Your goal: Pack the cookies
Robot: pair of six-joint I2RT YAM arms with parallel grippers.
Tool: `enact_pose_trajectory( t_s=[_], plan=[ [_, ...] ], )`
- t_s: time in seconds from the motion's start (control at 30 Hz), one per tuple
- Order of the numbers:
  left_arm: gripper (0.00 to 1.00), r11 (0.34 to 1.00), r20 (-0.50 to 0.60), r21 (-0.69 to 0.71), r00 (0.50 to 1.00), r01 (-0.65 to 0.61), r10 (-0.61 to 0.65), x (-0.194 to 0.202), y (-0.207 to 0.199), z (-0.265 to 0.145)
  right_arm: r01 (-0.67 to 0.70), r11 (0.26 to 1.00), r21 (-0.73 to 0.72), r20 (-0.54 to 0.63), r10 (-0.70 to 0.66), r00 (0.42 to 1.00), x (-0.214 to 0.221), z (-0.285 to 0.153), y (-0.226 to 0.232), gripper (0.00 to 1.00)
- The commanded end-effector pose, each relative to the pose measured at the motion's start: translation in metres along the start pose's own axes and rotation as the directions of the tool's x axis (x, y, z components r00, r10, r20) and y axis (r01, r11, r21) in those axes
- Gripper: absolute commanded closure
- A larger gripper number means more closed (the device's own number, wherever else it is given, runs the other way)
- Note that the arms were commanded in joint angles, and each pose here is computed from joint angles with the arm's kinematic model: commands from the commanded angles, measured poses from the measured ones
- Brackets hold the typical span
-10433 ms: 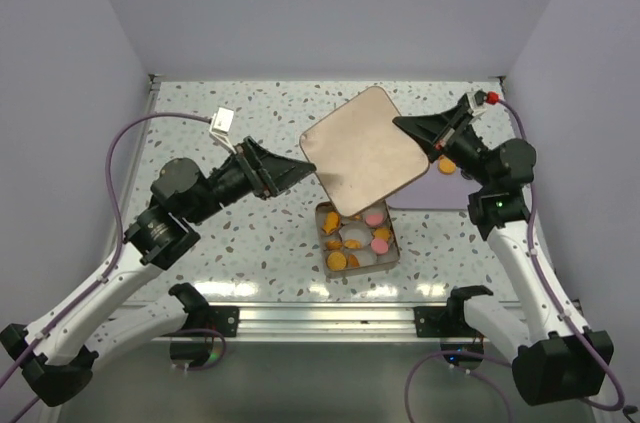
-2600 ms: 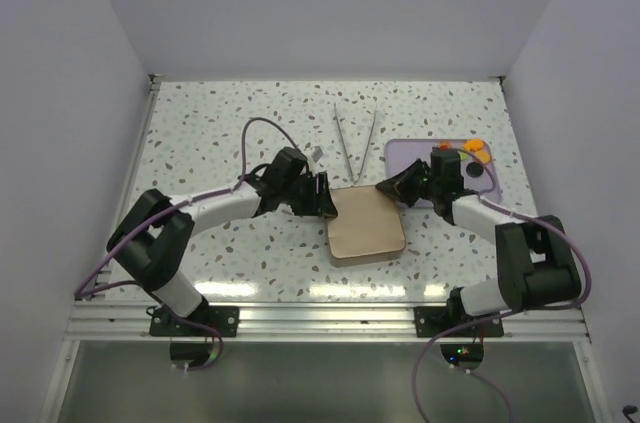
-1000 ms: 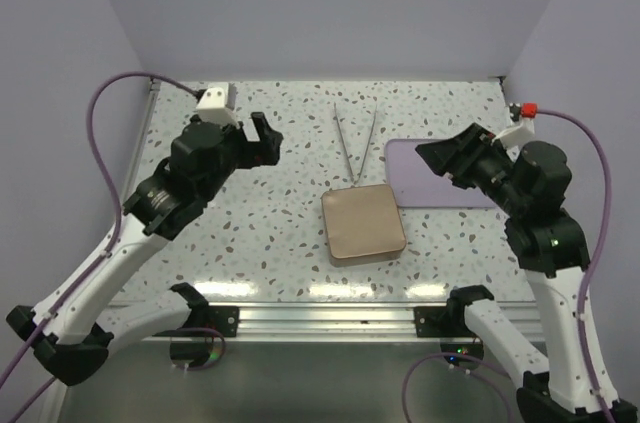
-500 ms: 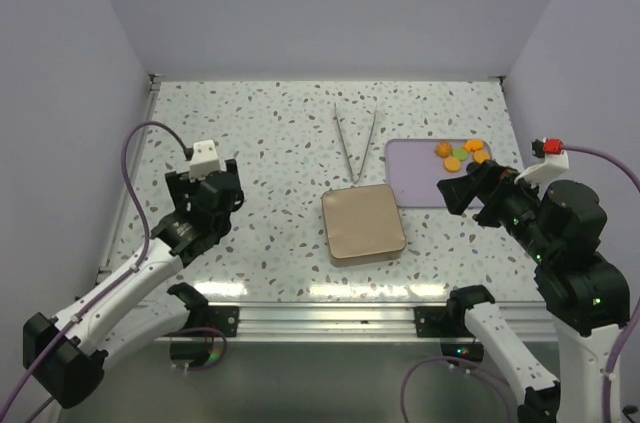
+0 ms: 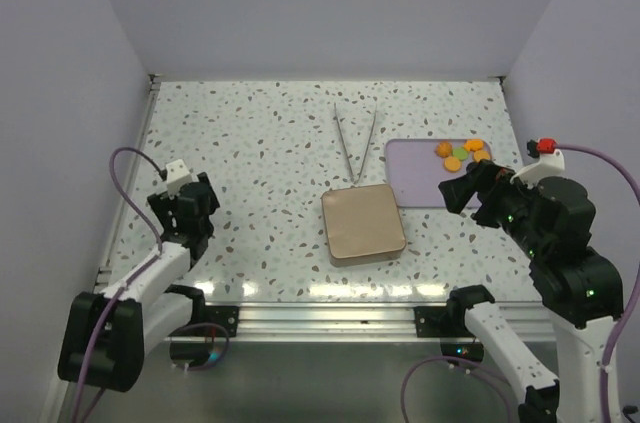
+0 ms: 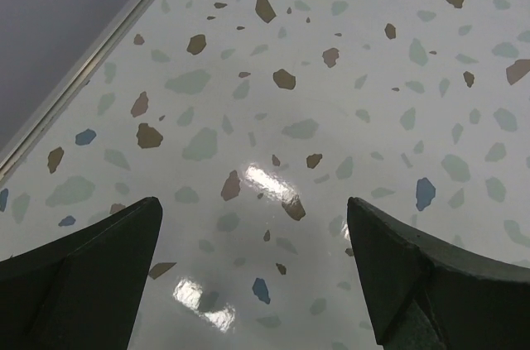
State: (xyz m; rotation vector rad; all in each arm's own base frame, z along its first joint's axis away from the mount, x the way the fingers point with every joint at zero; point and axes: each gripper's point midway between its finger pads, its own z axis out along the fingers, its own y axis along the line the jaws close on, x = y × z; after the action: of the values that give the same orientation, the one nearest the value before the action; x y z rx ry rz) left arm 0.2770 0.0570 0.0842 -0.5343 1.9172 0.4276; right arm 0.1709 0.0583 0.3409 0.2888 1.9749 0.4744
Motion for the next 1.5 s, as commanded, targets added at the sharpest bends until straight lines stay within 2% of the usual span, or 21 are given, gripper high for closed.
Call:
enact_pose_trajectory(
  t_s=[0.0, 0.13, 0.17, 0.2, 0.27, 0.37, 0.43, 0.47, 0.5, 0.57, 0.73, 0.77, 0.83, 0.9, 1.03, 1.17, 1.23, 1.3, 1.37, 1.4, 1.47],
  plan=[
    [0.0, 0.994, 0.142, 0.016, 0.984, 0.106, -0.107, -0.038, -0.016, 0.02, 0.024, 1.0, 0.02, -0.014, -0.024, 1.0, 0.005, 0.005, -0.006, 0.01],
    [0.0, 0.997, 0.139, -0.046, 0.989, 0.066, -0.059, -0.031, -0.02, 0.044, 0.026, 1.0, -0.008, -0.037, -0.026, 0.999, 0.009, 0.013, -0.001, 0.01],
    [0.0, 0.998, 0.169, -0.039, 0.985, 0.045, -0.037, -0.034, -0.024, 0.051, 0.026, 1.0, -0.01, -0.045, -0.026, 0.999, 0.011, 0.015, -0.001, 0.01],
    [0.0, 0.999, 0.158, -0.017, 0.987, 0.029, -0.026, -0.035, -0.03, 0.054, 0.024, 1.0, -0.013, -0.05, -0.024, 0.998, 0.012, 0.016, -0.001, 0.01],
    [0.0, 0.999, 0.248, 0.036, 0.968, 0.024, -0.032, -0.052, -0.04, 0.055, 0.024, 1.0, -0.014, -0.049, -0.024, 0.999, 0.014, 0.018, -0.002, 0.01],
    [0.0, 0.995, 0.256, 0.096, 0.967, -0.013, -0.012, -0.053, -0.053, 0.061, 0.026, 0.999, -0.028, -0.032, -0.027, 0.999, 0.019, 0.02, -0.003, 0.01],
    [0.0, 0.984, 0.279, 0.172, 0.96, -0.042, -0.008, -0.059, -0.068, 0.059, 0.023, 0.999, -0.032, -0.027, -0.024, 0.999, 0.022, 0.025, -0.005, 0.01],
    [0.0, 0.977, 0.341, 0.206, 0.94, -0.052, -0.021, -0.069, -0.073, 0.056, 0.019, 0.999, -0.034, -0.025, -0.02, 0.999, 0.023, 0.027, -0.005, 0.01],
    [0.0, 0.972, 0.358, 0.221, 0.934, -0.075, -0.009, -0.059, -0.07, 0.051, 0.011, 1.0, -0.03, -0.025, -0.011, 1.0, 0.023, 0.03, -0.006, 0.01],
    [0.0, 0.97, 0.344, 0.233, 0.939, -0.069, -0.017, -0.059, -0.072, 0.05, 0.005, 1.0, -0.031, -0.025, -0.006, 1.0, 0.025, 0.037, -0.006, 0.01],
    [0.0, 0.944, 0.404, 0.312, 0.914, -0.11, -0.027, -0.051, -0.073, 0.032, -0.018, 1.0, -0.018, -0.025, 0.018, 1.0, 0.025, 0.054, -0.008, 0.01],
    [0.0, 0.945, 0.454, 0.303, 0.891, -0.128, -0.025, -0.056, -0.071, 0.03, -0.02, 1.0, -0.024, -0.024, 0.019, 1.0, 0.025, 0.056, -0.007, 0.01],
    [0.0, 0.943, 0.409, 0.308, 0.912, -0.126, -0.012, -0.05, -0.073, 0.033, -0.031, 0.999, -0.023, -0.028, 0.03, 0.999, 0.028, 0.064, -0.007, 0.01],
    [0.0, 0.946, 0.442, 0.302, 0.896, -0.12, -0.027, -0.055, -0.07, 0.031, -0.042, 0.999, -0.017, -0.027, 0.042, 0.999, 0.028, 0.069, -0.008, 0.01],
    [0.0, 0.945, 0.429, 0.305, 0.903, -0.12, -0.024, -0.052, -0.07, 0.031, -0.048, 0.998, 0.03, -0.039, 0.049, 0.998, 0.032, 0.084, -0.017, 0.01],
    [0.0, 0.945, 0.433, 0.306, 0.901, -0.118, -0.028, -0.053, -0.071, 0.031, -0.076, 0.983, 0.165, 0.006, 0.076, 0.997, 0.031, 0.102, -0.043, 0.01],
    [0.0, 0.945, 0.424, 0.304, 0.905, -0.118, -0.024, -0.052, -0.071, 0.032, -0.126, 0.951, 0.281, 0.085, 0.106, 0.991, 0.025, 0.109, -0.066, 0.01],
    [0.0, 0.945, 0.425, 0.305, 0.905, -0.116, -0.026, -0.052, -0.071, 0.032, -0.207, 0.935, 0.286, 0.168, 0.164, 0.972, 0.016, 0.118, -0.069, 0.01],
    [0.0, 0.945, 0.427, 0.307, 0.904, -0.116, -0.028, -0.053, -0.071, 0.031, -0.258, 0.913, 0.317, 0.207, 0.199, 0.958, 0.028, 0.132, -0.084, 0.01],
    [0.0, 0.945, 0.425, 0.305, 0.905, -0.116, -0.026, -0.052, -0.071, 0.032, -0.259, 0.92, 0.293, 0.257, 0.184, 0.949, 0.019, 0.14, -0.083, 0.01],
    [0.0, 0.945, 0.426, 0.307, 0.904, -0.116, -0.027, -0.052, -0.071, 0.031, -0.141, 0.907, 0.397, 0.25, 0.041, 0.967, 0.026, 0.147, -0.109, 0.01]
  ],
)
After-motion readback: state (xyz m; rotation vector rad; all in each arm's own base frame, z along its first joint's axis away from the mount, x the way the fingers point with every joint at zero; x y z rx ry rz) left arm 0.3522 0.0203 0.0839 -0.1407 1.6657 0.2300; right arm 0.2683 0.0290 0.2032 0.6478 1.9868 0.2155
